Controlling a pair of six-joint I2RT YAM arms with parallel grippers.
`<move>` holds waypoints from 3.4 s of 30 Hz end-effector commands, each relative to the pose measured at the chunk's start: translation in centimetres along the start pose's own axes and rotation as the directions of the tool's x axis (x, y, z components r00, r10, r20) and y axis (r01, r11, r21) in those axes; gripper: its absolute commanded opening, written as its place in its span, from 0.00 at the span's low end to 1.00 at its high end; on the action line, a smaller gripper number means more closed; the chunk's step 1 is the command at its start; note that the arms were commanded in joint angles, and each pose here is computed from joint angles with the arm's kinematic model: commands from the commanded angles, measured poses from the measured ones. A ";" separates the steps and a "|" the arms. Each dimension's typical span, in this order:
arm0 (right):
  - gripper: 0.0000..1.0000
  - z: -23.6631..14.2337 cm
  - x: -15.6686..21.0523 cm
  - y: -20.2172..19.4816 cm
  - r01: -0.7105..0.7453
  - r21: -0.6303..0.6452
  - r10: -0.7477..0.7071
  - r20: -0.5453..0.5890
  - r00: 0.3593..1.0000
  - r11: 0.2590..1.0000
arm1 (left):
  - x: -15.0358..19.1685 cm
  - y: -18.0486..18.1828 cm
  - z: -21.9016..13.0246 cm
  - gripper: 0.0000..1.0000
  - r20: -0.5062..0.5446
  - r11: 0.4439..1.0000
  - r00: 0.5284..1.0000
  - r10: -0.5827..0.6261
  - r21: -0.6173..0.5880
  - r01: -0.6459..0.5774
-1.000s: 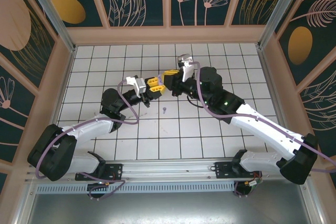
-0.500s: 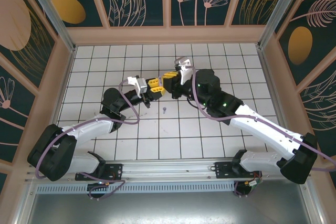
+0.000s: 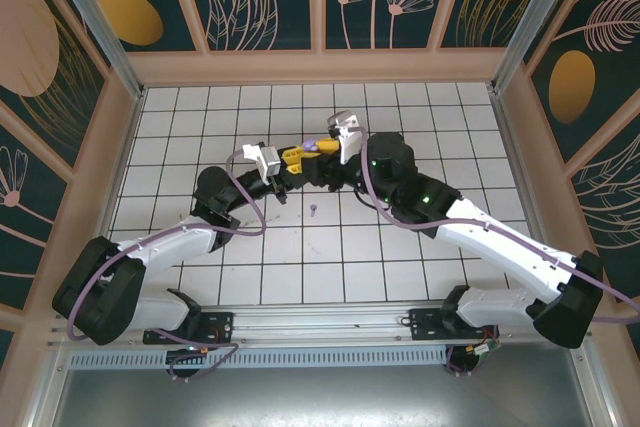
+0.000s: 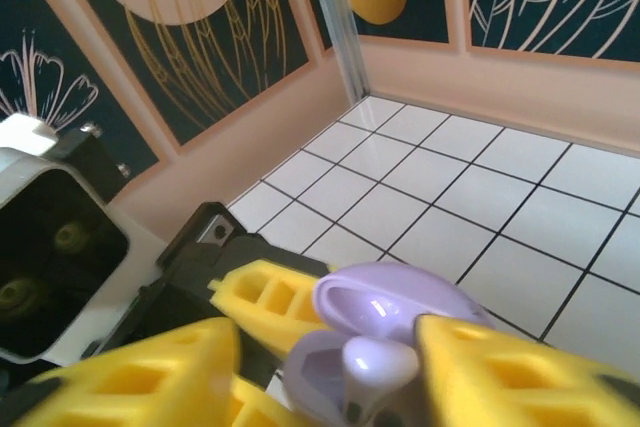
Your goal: Insert wireless bluetooth earbuds into charging case
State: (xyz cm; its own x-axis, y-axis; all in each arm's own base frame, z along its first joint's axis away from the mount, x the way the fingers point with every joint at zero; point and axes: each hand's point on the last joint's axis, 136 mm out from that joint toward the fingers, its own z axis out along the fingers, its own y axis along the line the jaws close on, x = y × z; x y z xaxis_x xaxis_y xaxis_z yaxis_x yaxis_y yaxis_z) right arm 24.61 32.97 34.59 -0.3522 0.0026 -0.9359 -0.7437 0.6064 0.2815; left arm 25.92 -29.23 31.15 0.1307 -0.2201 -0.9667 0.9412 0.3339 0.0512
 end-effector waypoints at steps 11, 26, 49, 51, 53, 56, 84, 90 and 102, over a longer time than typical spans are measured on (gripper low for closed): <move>0.80 -7.4 -8.8 -1.4 -0.190 0.060 0.168 0.260 0.951 0.980 | -2.6 -0.7 0.0 0.00 0.110 0.998 0.993 0.052 0.018 -0.054; 0.78 -7.7 -5.2 -6.7 -0.287 0.285 0.237 0.198 0.951 0.914 | -2.2 -0.3 -0.1 0.00 0.101 0.998 0.993 0.060 -0.009 -0.060; 0.09 -1.7 -3.1 -2.4 -0.272 0.061 0.275 -0.034 0.961 0.960 | -2.1 -0.1 0.3 0.00 0.084 0.998 0.995 0.058 -0.004 -0.058; 0.08 -1.6 -3.1 -2.3 -0.273 0.054 0.275 -0.036 0.961 0.961 | -2.2 -0.1 0.4 0.00 0.085 0.998 0.995 0.057 -0.001 -0.057; 0.09 -1.5 -3.3 -2.2 -0.272 0.047 0.274 -0.034 0.961 0.961 | -2.2 -0.1 0.3 0.00 0.084 0.998 0.995 0.056 -0.001 -0.056; 0.09 -1.3 -3.4 -2.1 -0.272 0.043 0.273 -0.032 0.961 0.961 | -2.2 -0.2 0.4 0.00 0.084 0.999 0.995 0.053 0.001 -0.053; 0.08 -0.7 -3.7 -2.0 -0.265 0.040 0.266 -0.025 0.964 0.963 | -2.2 -0.2 0.5 0.00 0.085 0.999 0.996 0.040 0.013 -0.041; 0.08 -0.6 -3.7 -1.9 -0.264 0.039 0.265 -0.027 0.964 0.964 | -2.2 -0.2 0.5 0.00 0.082 0.999 0.996 0.039 0.012 -0.040; 0.08 0.0 -4.3 -0.5 -0.254 -0.011 0.253 -0.042 0.967 0.967 | -1.8 -0.1 0.6 0.00 0.073 0.999 0.997 0.036 0.012 -0.037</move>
State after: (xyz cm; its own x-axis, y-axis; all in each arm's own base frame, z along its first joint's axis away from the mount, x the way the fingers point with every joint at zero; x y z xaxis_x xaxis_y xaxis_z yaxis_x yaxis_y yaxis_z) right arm 27.40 31.03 35.41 -0.5878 0.1030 -0.8025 -0.5664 0.6558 0.4991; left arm 26.46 -28.58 32.44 0.1811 -0.2676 -0.9464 0.9215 0.3824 0.0682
